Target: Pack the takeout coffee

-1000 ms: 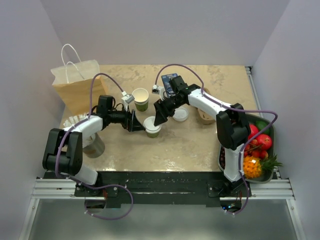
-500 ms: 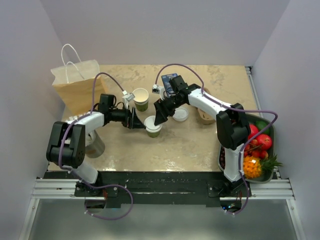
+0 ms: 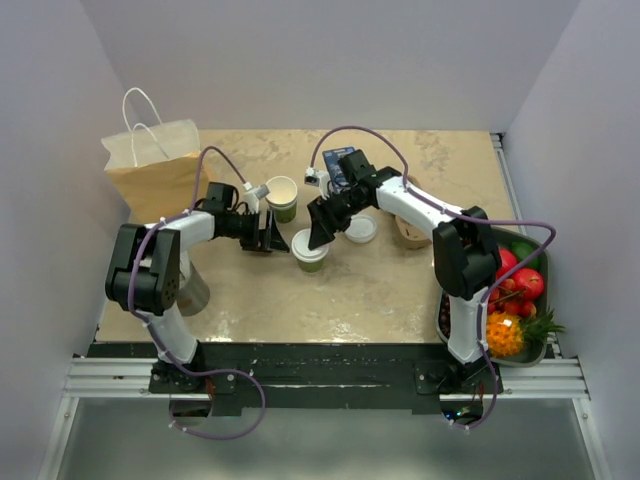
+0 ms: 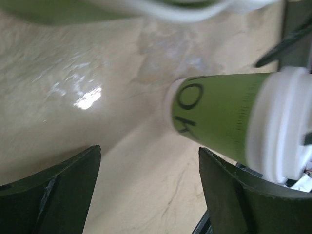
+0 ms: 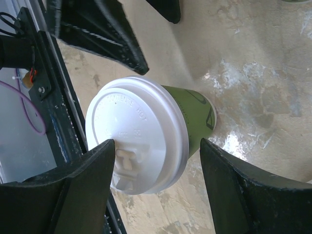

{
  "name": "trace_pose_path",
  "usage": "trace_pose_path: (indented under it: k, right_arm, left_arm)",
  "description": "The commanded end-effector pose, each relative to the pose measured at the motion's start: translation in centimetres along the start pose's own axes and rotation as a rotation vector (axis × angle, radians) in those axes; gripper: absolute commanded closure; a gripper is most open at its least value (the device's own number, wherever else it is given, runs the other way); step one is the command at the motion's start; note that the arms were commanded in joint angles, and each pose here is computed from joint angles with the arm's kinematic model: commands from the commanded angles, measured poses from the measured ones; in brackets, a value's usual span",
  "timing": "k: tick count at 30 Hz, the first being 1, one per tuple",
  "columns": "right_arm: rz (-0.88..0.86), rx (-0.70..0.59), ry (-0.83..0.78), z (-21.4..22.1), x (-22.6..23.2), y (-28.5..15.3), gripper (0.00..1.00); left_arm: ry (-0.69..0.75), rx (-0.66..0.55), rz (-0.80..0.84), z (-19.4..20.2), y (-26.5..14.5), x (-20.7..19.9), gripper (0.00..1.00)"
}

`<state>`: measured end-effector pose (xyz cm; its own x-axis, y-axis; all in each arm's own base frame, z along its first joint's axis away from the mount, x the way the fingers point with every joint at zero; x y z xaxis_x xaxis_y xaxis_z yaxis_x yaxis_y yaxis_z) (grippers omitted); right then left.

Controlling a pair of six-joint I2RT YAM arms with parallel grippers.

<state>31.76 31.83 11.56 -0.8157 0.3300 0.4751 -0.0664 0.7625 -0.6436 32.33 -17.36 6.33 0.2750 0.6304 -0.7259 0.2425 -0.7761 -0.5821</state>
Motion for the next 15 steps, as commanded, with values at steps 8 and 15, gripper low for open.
trace_pose_path:
  k: [8, 15]
  right_arm:
    - [0.072, 0.056, 0.001, 1.3, -2.0, 1.5, 0.28]
    - [0.076, 0.048, -0.004, 0.9, -2.3, 1.7, 0.28]
  left_arm:
    - [0.069, -0.035, -0.021, -0.8, -1.5, -0.7, 0.14]
    - [0.18, -0.175, 0.253, -2.3, -4.1, -6.3, 0.1]
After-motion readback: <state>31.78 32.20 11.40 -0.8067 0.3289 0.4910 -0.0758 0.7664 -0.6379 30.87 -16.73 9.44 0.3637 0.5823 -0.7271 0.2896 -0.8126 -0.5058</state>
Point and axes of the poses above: each gripper's point midway between its finger pads, its own y axis out along the fingers, its own x axis along the line the jaws close on, z = x × y, the point moved 1 cm from there along -y, back along the fingers, and after that the axes turned 6 degrees about -y, right-handed, at the moved point
